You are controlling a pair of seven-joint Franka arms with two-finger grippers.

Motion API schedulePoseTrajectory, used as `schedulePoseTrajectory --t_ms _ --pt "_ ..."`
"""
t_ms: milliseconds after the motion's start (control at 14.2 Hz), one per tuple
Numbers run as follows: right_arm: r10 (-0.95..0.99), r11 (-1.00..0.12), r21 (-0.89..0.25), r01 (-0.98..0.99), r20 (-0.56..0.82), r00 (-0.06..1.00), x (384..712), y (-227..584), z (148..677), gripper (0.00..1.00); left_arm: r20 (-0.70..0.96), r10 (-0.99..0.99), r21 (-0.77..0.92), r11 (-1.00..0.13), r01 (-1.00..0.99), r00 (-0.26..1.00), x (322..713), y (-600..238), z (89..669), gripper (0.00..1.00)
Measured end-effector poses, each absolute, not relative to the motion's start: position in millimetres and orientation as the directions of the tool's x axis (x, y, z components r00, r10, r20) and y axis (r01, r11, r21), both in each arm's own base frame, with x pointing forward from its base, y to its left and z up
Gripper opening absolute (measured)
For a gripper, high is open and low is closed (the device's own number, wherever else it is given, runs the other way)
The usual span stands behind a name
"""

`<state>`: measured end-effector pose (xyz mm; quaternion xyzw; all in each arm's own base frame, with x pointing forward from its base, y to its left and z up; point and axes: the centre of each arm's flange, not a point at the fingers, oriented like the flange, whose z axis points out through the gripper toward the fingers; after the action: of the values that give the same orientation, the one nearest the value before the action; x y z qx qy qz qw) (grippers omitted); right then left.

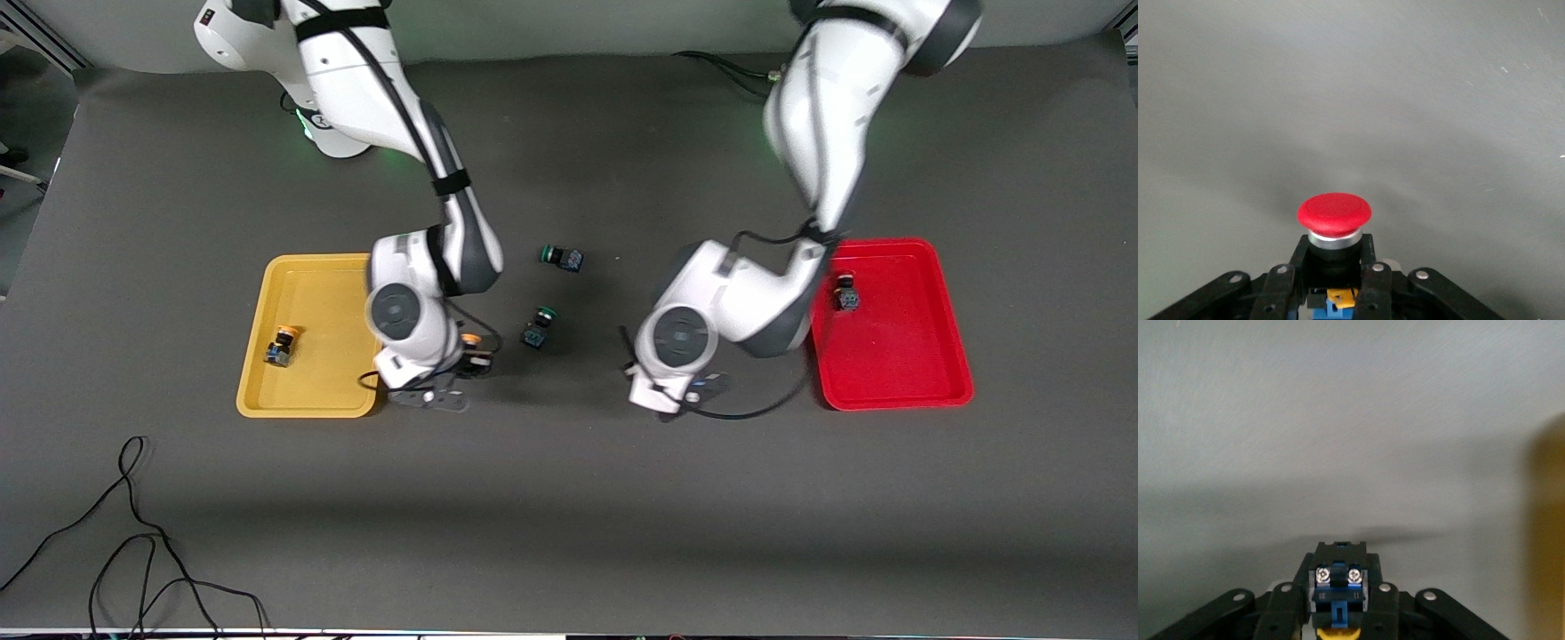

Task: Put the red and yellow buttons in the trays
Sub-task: 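Carry the orange button to the yellow tray while the left carries red, then open both grippers to drop the buttons into the trays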

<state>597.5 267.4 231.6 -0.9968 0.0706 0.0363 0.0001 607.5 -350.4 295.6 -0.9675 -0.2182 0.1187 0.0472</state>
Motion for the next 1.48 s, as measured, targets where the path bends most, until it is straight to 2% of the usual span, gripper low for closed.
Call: schedulePoseTrajectory --t_ms 212,353,635,918,1059,1271,1412,1482 --pt "-0.037 -0.999 -0.002 -0.037 -0.107 0.994 619 187 277 0.33 -0.248 0.327 -0.131 -0.944 0.303 0.912 622 -247 360 0.32" --pt "0.035 -0.999 0.006 0.035 -0.114 0.993 623 136 284 0.33 -0.275 0.255 -0.133 -0.965 0.226 0.927 625 -164 361 0.32" --pt "0.081 -0.996 0.027 0.086 -0.147 0.986 605 52 252 0.33 -0.304 0.188 -0.141 -0.978 0.151 0.934 620 -41 313 0.32" --pt "0.048 -0.998 0.025 0.053 -0.157 0.986 581 28 219 0.33 -0.300 0.179 -0.136 -0.980 0.144 0.937 588 -7 243 0.32" --pt "0.046 -0.999 0.019 0.050 -0.155 0.987 580 31 217 0.48 -0.299 0.173 -0.127 -0.982 0.141 0.938 574 1 222 0.32" --pt "0.040 -0.999 0.004 0.041 -0.149 0.988 587 38 226 0.79 -0.298 0.171 -0.124 -0.982 0.140 0.939 565 11 209 0.32" --pt "0.011 -1.000 -0.030 0.006 -0.183 0.983 596 47 251 0.97 -0.297 0.165 -0.132 -0.983 0.130 0.941 565 13 210 0.48" --pt "0.003 -0.999 -0.043 -0.005 -0.183 0.983 603 50 273 1.00 -0.298 0.165 -0.135 -0.982 0.130 0.940 566 13 215 0.58"
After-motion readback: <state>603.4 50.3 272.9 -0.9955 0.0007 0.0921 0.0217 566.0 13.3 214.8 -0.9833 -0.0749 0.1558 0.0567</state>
